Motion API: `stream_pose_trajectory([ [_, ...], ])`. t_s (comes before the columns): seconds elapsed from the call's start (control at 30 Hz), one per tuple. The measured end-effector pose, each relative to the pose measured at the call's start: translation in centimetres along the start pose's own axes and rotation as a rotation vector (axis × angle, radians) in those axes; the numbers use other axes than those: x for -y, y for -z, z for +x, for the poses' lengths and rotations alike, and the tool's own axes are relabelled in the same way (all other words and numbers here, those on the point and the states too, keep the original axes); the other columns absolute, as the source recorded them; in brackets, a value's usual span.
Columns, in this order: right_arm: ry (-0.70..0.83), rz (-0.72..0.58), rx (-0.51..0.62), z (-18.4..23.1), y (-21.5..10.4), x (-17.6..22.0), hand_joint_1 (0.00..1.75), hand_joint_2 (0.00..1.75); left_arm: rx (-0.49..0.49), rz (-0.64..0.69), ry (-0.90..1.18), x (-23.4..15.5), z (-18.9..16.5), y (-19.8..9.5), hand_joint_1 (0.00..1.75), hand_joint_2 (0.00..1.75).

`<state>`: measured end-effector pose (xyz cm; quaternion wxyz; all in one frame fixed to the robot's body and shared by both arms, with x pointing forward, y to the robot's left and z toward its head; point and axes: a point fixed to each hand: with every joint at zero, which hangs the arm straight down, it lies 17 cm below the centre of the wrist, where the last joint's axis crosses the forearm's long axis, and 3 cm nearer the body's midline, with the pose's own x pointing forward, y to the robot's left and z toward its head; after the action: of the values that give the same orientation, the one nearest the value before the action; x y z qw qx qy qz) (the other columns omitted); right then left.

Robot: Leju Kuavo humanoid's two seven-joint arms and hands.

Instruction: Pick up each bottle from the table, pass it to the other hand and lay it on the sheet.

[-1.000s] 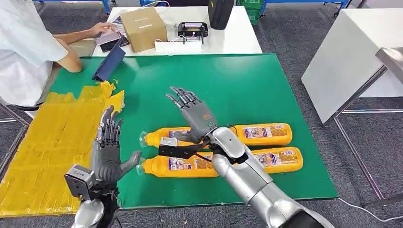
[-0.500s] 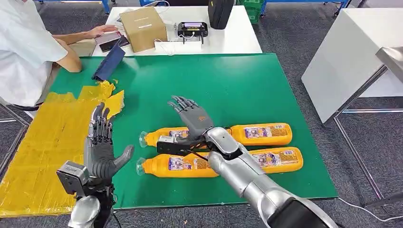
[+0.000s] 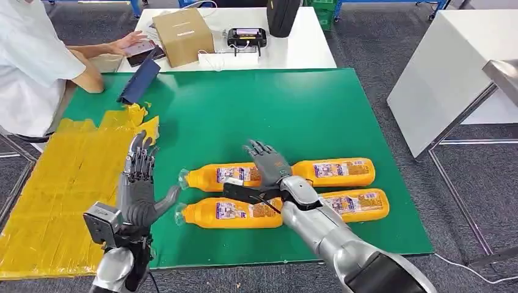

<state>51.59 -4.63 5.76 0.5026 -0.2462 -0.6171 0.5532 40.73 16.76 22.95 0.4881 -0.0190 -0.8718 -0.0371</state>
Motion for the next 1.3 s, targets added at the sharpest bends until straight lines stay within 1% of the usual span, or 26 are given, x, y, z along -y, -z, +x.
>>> stream_pose_trajectory([
  [0.53,-0.006,0.04,-0.034,-1.8,-0.6,-1.5,0.0,1.75,0.008,-0.031,-0.02,1.0,0.1,0.0,0.0,1.75],
  [0.63,-0.064,0.055,-0.033,-2.2,-0.8,-1.9,0.0,1.75,0.012,-0.04,-0.027,1.3,0.1,0.2,0.0,1.75],
  [0.8,-0.251,0.087,-0.015,-2.1,-1.1,-2.9,0.0,1.75,0.01,-0.054,-0.04,1.7,0.0,0.2,0.0,1.75],
  [0.87,-0.346,0.095,0.011,-1.6,-1.0,-3.1,0.0,1.75,0.01,-0.059,-0.042,1.9,-0.1,0.3,0.0,1.75],
  [0.97,-0.429,0.095,0.043,-0.7,-0.7,-3.0,0.0,1.75,0.011,-0.066,-0.046,2.1,-0.1,0.3,0.0,1.75],
  [1.17,-0.552,0.061,0.098,0.6,0.0,-1.9,0.0,1.75,0.007,-0.087,-0.067,2.8,-0.2,0.3,0.0,1.75],
  [1.3,-0.562,0.055,0.116,1.2,0.0,-2.0,0.0,1.75,0.003,-0.091,-0.074,2.9,-0.3,0.2,0.0,1.75],
])
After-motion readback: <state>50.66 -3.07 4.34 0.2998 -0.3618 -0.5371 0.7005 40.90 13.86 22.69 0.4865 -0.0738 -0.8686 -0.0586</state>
